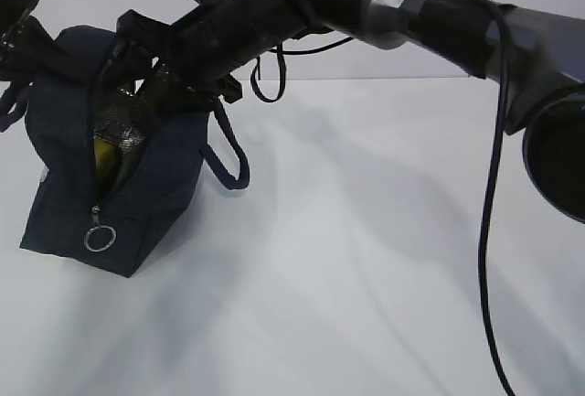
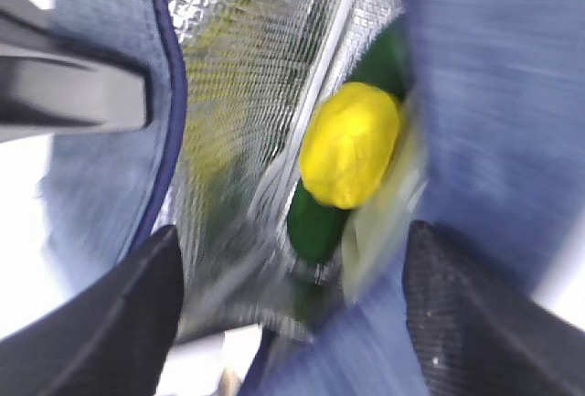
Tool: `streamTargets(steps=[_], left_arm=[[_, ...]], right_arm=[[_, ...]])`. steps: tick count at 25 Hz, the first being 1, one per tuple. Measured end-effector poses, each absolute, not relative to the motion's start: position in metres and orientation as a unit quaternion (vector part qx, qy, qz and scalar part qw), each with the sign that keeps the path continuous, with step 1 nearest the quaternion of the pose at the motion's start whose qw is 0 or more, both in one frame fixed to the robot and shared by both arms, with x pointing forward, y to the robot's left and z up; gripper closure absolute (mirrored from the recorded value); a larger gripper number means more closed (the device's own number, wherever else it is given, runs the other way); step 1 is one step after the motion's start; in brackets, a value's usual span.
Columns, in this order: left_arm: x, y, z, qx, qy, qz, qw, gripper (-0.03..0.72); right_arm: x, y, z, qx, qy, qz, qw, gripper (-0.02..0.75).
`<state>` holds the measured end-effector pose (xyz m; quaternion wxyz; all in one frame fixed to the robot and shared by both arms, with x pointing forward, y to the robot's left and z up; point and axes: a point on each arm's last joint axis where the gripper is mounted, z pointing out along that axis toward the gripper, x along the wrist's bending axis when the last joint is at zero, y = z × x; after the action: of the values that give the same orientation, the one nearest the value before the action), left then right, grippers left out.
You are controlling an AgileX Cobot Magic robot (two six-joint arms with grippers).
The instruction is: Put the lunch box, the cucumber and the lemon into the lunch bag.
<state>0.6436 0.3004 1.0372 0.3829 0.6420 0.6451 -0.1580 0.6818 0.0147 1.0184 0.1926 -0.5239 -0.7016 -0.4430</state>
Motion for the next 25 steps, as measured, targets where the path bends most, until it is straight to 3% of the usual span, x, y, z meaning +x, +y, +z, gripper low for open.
streamTargets(steps=[7,10,16,21,25], left_arm=[[0.643,0.301,1.036,0.648,0.645,-0.153,0.375,0.703],[0.643,0.302,1.035,0.651,0.645,-0.151,0.37,0.703],[0.643,0.302,1.035,0.651,0.645,-0.151,0.37,0.703],[0.643,0.302,1.035,0.651,0.645,-0.151,0.37,0.703],[0.643,0.302,1.035,0.651,0.645,-0.151,0.37,0.703]], right_arm=[[0.688,-0.018,1.019,-0.507,-0.717,-0.415,0.237,0.179],[0.682,-0.022,1.04,-0.485,-0.731,-0.419,0.234,0.179],[0.673,-0.033,1.084,-0.491,-0.761,-0.399,0.143,0.179],[0.676,-0.039,1.076,-0.541,-0.771,-0.333,0.055,0.179],[0.677,-0.029,1.069,-0.551,-0.762,-0.335,0.053,0.178]])
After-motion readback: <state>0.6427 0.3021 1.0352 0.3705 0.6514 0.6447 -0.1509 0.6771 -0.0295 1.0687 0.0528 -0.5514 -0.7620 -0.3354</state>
